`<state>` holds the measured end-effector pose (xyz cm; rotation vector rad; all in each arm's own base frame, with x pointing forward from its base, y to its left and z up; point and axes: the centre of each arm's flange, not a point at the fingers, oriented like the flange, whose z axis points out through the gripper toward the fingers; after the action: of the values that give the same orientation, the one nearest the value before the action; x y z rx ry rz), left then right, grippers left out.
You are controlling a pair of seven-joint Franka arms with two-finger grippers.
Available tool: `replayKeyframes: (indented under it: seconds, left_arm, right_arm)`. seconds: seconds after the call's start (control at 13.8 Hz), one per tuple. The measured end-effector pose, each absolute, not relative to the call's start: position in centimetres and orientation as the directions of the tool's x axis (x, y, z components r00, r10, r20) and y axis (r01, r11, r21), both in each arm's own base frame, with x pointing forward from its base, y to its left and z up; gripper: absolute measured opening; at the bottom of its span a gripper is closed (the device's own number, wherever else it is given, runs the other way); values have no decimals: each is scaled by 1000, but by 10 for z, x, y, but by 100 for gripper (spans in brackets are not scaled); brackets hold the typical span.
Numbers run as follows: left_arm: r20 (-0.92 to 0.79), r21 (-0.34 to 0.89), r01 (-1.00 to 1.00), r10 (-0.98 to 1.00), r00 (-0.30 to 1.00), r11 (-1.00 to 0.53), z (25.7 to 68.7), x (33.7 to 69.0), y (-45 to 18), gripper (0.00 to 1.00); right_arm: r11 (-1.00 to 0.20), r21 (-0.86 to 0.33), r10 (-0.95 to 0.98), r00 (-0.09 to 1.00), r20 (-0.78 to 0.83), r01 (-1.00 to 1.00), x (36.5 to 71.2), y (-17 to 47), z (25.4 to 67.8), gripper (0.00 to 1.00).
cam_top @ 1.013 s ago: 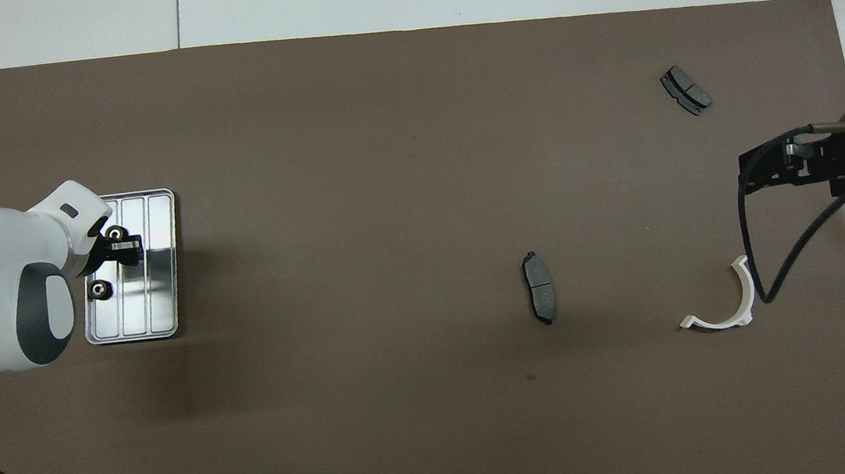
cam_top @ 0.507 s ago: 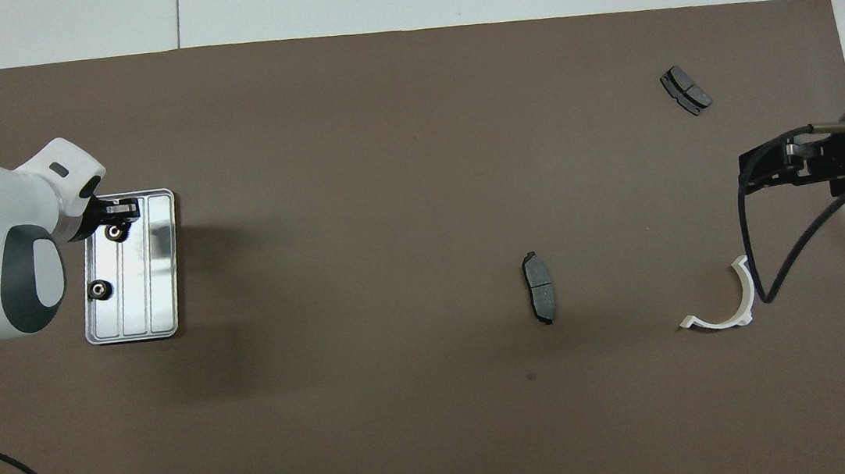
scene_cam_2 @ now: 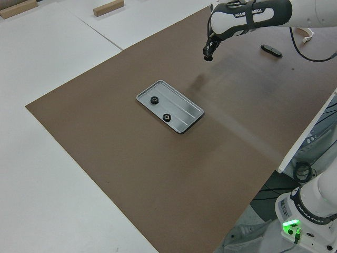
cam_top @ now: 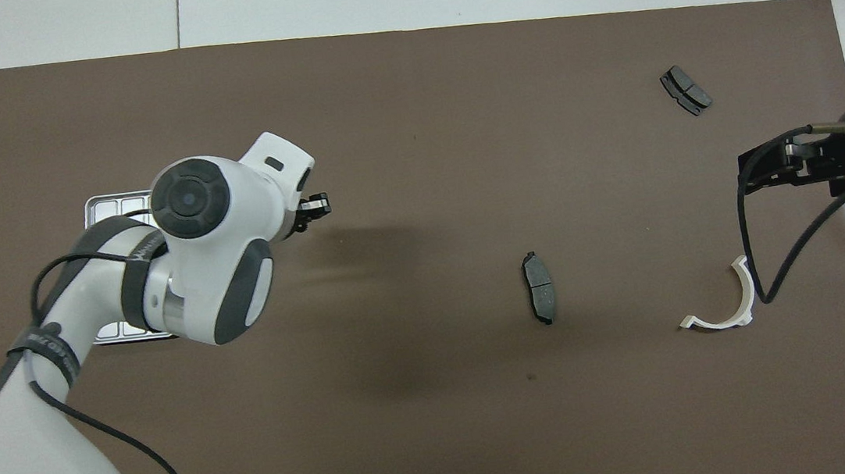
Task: Place bearing gear from tray to pile
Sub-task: 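Carry the gear with the left gripper to the table center and release, then lower the right gripper onto the gear at the center and grasp it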
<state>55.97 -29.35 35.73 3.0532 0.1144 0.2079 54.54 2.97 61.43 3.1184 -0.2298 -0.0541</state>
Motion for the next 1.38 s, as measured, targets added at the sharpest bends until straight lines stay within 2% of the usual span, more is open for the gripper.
replayKeyframes:
  seconds: [0.29, 0.58, 0.65, 0.8, 1.09, 1.38]
  left_arm:
    - [106, 88, 56, 66, 992, -994, 346, 508, -366, 26]
    - [116, 111, 84, 97, 989, -990, 340, 489, -388, 68]
    - [118, 111, 97, 110, 987, -989, 341, 493, -384, 81]
    - [134, 117, 159, 174, 975, -980, 348, 520, -354, 100]
    - [186, 116, 274, 292, 938, -955, 367, 605, -206, 100]
    - [204, 65, 235, 244, 948, -970, 367, 633, -81, 99]
  right_arm:
    - [-989, 17, -147, 989, -33, -147, 545, 29, 614, 100]
    - [-990, 8, -144, 990, -6, -144, 548, 32, 617, 100]
    - [-990, 4, -139, 990, 9, -139, 550, 34, 618, 100]
    - [-993, 0, -115, 993, 29, -115, 552, 48, 617, 100]
    - [-999, -8, -52, 997, 59, -52, 562, 98, 596, 100]
    - [-995, -25, -94, 993, 78, -92, 578, 180, 548, 100]
